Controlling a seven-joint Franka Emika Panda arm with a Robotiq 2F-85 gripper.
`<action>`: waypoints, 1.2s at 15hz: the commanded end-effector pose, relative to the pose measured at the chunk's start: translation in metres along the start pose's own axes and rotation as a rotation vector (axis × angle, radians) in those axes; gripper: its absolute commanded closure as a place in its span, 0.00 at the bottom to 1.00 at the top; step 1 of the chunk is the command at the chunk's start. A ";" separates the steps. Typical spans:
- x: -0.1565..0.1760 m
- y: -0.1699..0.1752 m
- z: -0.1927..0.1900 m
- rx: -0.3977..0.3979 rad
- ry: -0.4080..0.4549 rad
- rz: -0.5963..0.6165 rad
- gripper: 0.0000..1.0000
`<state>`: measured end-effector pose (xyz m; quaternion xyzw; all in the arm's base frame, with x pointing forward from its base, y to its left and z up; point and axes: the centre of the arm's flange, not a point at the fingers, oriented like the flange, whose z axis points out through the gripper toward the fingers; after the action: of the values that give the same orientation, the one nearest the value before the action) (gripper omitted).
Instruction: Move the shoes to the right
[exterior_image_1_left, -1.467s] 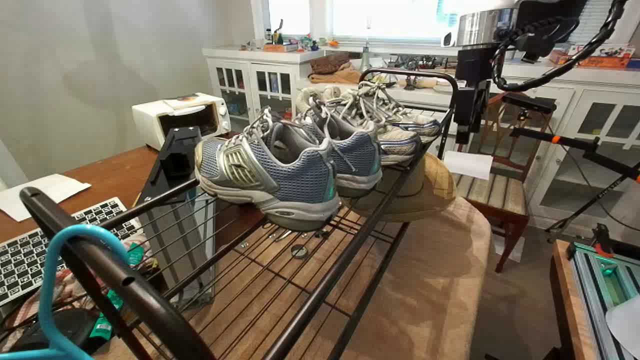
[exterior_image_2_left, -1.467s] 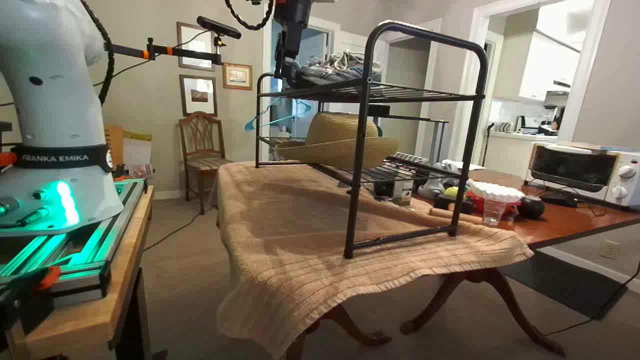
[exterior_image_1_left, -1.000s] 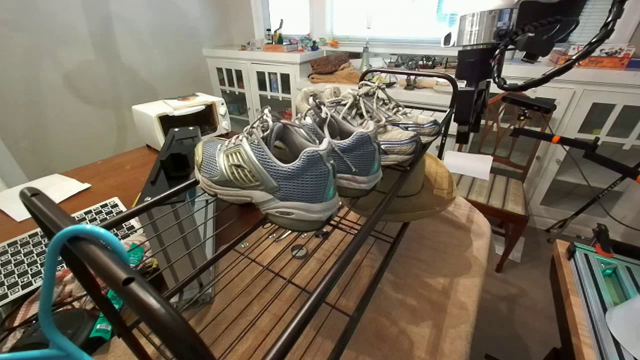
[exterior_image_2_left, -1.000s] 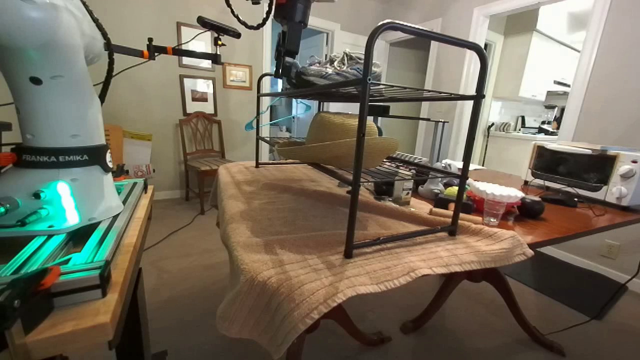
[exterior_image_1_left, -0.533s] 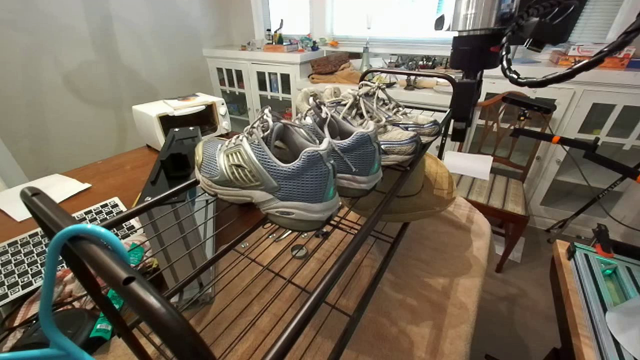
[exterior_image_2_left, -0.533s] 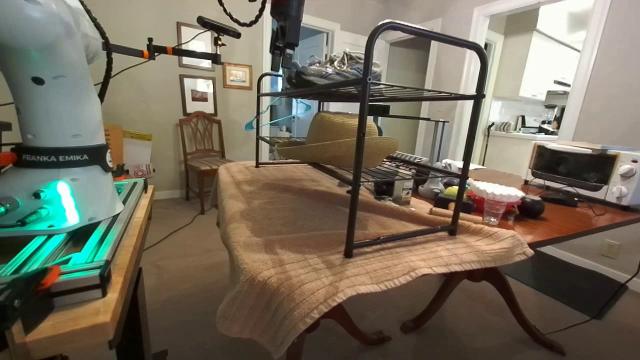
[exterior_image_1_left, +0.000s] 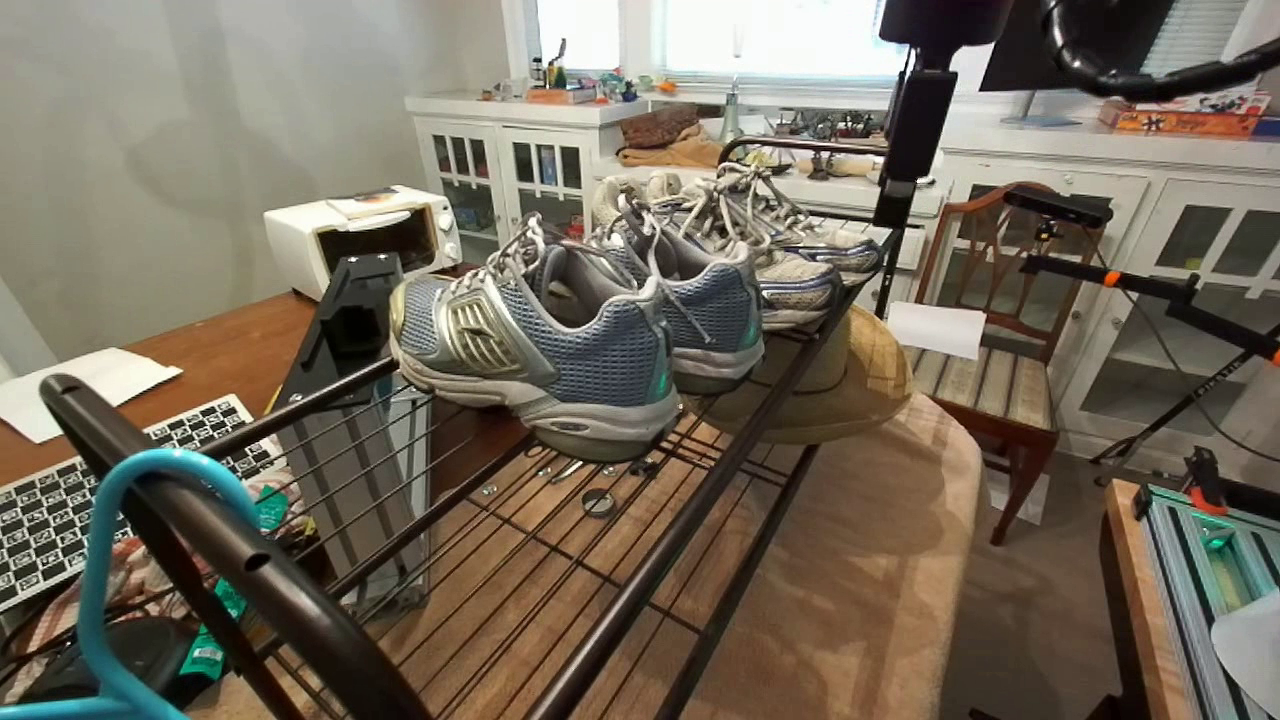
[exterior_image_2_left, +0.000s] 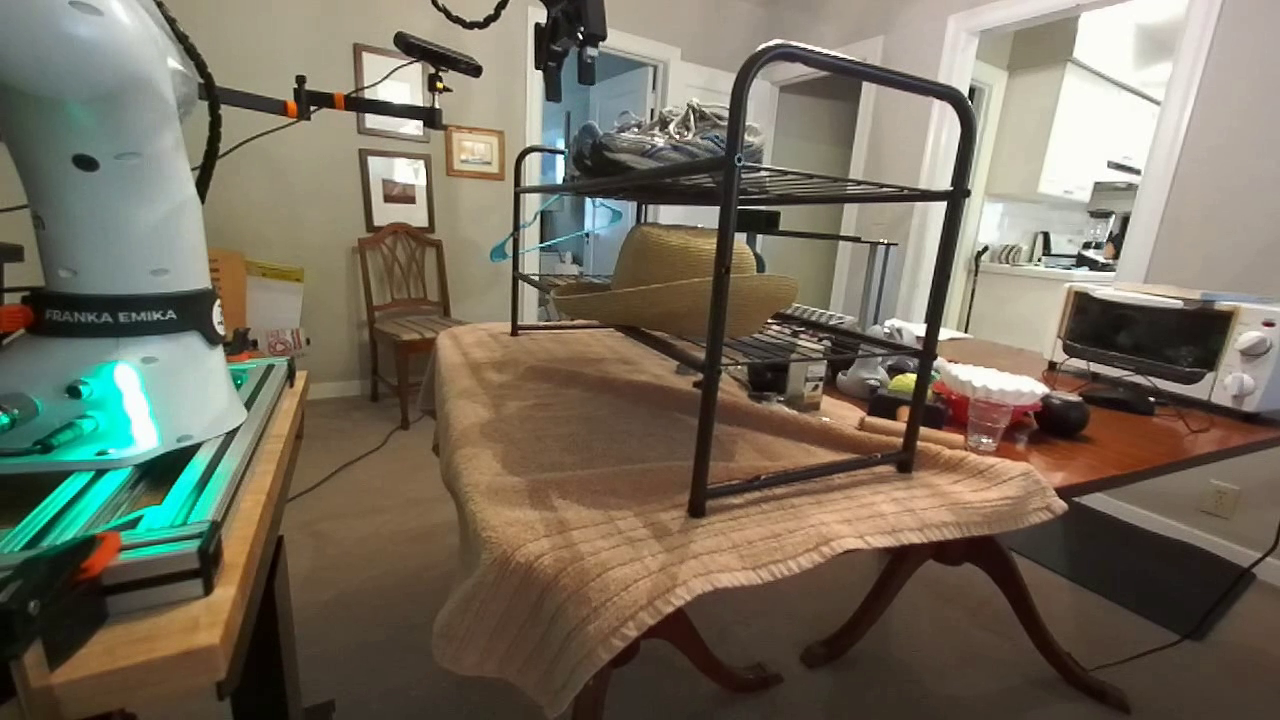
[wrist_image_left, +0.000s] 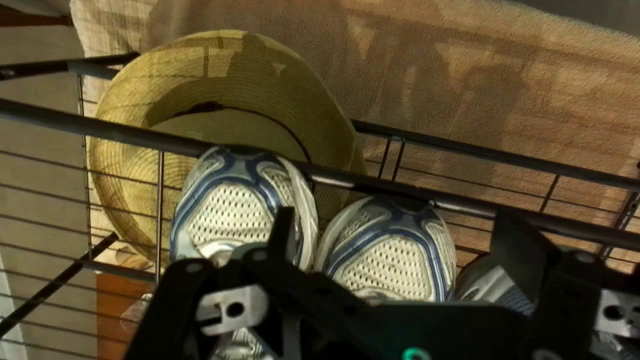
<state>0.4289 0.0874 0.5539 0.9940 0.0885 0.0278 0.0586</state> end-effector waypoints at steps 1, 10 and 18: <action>0.033 -0.006 -0.010 -0.042 0.055 -0.024 0.00; 0.048 -0.004 -0.006 -0.012 0.094 -0.019 0.00; 0.049 -0.004 -0.008 -0.011 0.098 -0.019 0.00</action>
<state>0.4759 0.1013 0.5636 0.9902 0.1004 0.0766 0.0602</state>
